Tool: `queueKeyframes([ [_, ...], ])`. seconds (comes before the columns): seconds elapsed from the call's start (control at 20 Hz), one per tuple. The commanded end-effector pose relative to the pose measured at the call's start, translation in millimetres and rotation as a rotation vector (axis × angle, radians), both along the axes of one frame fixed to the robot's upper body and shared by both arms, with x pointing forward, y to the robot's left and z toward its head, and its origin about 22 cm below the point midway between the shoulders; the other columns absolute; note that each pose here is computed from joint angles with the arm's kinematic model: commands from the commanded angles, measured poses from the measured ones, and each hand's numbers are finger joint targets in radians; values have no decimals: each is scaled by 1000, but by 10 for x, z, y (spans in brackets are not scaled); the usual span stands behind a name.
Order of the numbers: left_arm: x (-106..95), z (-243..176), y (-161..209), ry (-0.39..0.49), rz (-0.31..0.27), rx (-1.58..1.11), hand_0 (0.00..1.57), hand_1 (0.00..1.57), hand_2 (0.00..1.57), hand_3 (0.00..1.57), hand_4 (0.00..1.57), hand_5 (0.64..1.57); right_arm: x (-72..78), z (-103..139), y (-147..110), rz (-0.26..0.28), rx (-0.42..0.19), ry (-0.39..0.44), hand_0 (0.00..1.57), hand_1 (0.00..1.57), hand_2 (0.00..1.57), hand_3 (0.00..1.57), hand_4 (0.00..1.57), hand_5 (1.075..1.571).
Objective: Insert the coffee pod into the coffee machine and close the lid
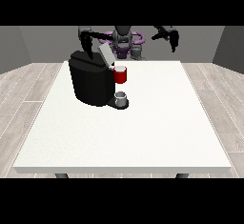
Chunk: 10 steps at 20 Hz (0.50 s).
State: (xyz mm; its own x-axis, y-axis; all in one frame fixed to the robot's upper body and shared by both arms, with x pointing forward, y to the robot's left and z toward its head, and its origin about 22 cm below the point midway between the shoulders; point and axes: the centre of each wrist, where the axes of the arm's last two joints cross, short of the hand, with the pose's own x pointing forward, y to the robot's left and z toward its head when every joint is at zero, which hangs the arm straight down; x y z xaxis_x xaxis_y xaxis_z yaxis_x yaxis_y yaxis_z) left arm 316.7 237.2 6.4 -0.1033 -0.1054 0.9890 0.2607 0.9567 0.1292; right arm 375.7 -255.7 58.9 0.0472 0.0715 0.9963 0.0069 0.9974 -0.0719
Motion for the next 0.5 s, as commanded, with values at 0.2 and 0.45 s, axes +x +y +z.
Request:
queueKeyframes([
  [0.2,-140,125,208,-21,83,17,0,0,0,0,376,1571,52,-27,436,97,-26,-15,0,0,0,0,0,1571],
  [0.45,-122,192,341,-18,116,50,0,0,0,0,331,1571,219,342,470,142,-53,-32,0,0,0,0,79,1571],
])
